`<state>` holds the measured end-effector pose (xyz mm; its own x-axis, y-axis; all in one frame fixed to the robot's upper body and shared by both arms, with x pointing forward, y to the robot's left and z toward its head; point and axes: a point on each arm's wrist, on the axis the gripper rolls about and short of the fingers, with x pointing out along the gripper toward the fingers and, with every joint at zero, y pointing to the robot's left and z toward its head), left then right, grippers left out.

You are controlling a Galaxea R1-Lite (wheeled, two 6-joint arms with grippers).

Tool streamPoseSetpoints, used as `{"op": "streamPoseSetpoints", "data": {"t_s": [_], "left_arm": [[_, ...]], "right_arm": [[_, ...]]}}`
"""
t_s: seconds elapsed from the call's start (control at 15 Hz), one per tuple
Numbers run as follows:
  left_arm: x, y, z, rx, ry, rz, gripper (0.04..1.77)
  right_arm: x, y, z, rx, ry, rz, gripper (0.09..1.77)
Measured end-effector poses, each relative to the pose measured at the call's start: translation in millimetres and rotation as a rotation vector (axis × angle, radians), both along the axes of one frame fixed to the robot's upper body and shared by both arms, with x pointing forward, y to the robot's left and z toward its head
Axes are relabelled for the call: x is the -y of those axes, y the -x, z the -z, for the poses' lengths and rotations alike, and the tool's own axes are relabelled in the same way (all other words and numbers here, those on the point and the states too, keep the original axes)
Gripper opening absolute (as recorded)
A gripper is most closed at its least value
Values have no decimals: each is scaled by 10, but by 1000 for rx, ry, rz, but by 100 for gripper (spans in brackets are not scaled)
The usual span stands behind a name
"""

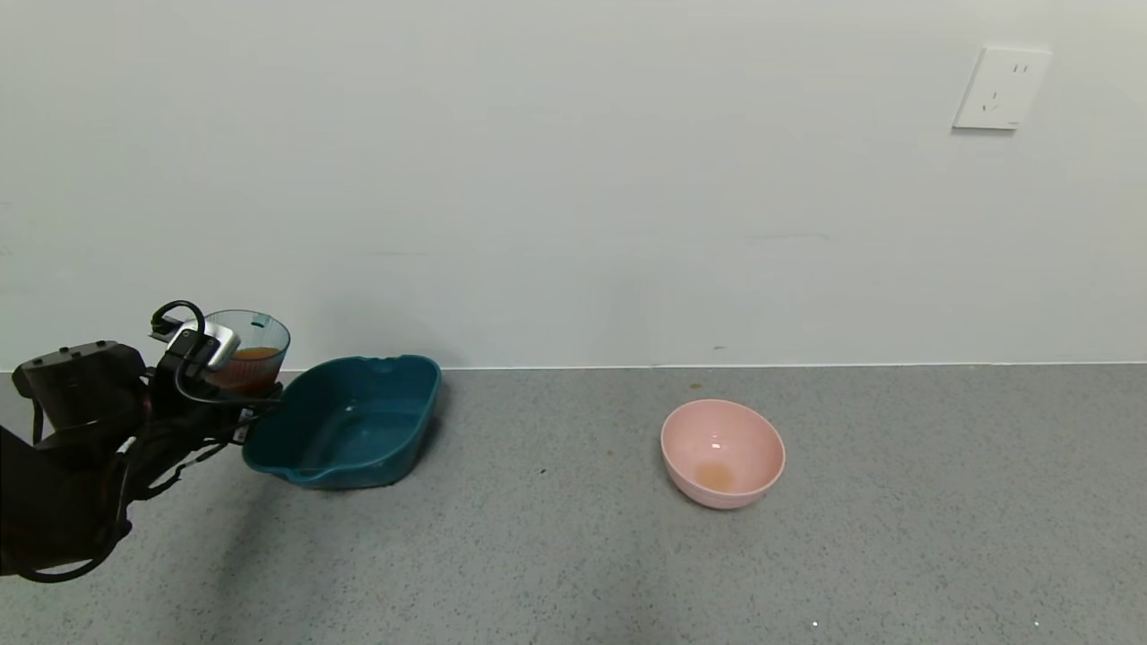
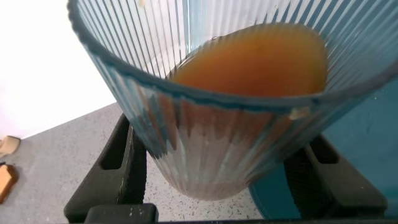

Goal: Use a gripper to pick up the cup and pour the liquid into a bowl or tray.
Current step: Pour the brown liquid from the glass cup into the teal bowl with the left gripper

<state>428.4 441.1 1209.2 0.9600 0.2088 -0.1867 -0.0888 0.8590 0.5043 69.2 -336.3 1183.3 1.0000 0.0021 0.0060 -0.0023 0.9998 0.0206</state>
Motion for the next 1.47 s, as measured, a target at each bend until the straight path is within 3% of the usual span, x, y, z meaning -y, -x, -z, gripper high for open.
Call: {"op": "streamPoseSetpoints", "data": {"t_s": [1.47], "left_arm": [[121,-34,22,-67,-271,47,126]], "right_arm": [[0,0,0,0,0,0,171]]}}
